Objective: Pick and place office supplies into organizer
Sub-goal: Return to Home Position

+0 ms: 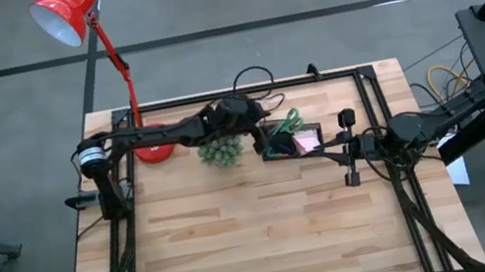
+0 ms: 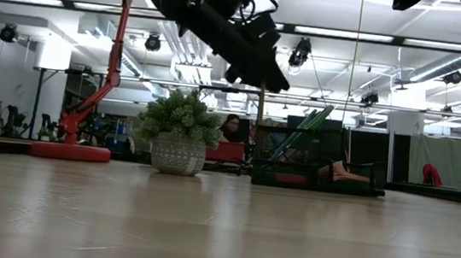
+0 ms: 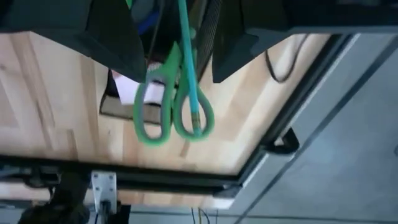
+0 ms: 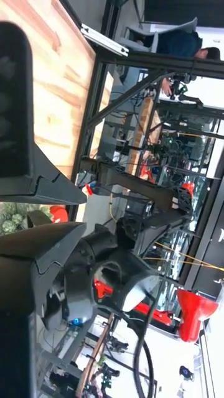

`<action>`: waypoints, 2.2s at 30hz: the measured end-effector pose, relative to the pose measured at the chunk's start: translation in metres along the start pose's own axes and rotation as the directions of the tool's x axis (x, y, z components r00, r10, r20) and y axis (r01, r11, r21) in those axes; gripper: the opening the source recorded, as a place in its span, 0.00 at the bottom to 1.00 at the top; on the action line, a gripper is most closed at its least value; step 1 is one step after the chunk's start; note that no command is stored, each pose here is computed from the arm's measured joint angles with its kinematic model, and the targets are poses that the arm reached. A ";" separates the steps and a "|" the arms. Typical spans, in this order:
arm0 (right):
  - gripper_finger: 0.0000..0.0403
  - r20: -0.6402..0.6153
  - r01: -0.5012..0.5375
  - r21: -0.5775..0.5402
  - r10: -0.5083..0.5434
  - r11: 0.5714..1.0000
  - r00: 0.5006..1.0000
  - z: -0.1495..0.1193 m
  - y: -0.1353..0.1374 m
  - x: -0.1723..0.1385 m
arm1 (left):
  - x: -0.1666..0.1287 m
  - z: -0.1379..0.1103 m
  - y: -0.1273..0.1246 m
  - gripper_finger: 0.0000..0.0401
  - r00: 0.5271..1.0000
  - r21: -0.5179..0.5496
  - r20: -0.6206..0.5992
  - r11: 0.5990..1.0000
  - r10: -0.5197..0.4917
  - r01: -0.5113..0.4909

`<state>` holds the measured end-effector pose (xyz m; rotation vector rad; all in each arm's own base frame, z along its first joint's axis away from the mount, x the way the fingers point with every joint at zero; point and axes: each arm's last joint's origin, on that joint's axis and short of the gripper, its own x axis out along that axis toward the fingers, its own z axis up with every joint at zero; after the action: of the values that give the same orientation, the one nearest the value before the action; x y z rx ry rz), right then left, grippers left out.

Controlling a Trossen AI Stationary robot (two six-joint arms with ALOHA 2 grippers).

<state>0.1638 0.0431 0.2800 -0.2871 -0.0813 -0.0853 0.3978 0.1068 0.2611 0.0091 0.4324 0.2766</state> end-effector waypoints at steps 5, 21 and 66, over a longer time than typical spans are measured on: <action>0.12 -0.001 0.000 -0.001 0.000 1.000 1.000 0.000 0.000 0.000 | -0.011 0.026 -0.006 0.42 0.989 0.016 0.091 0.993 -0.119 0.118; 0.12 -0.003 -0.001 0.010 0.001 1.000 1.000 0.000 0.000 0.000 | -0.084 0.021 -0.099 0.02 0.901 0.286 0.208 0.904 -0.381 0.317; 0.12 -0.036 -0.008 0.102 0.012 0.995 0.999 -0.009 0.003 0.000 | -0.255 -0.208 -0.030 0.00 0.853 0.119 0.505 0.989 -0.137 0.088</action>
<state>0.1648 0.0435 0.2707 -0.1840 -0.0475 -0.0759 0.0978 0.0002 0.1754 0.1449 -0.0890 0.1283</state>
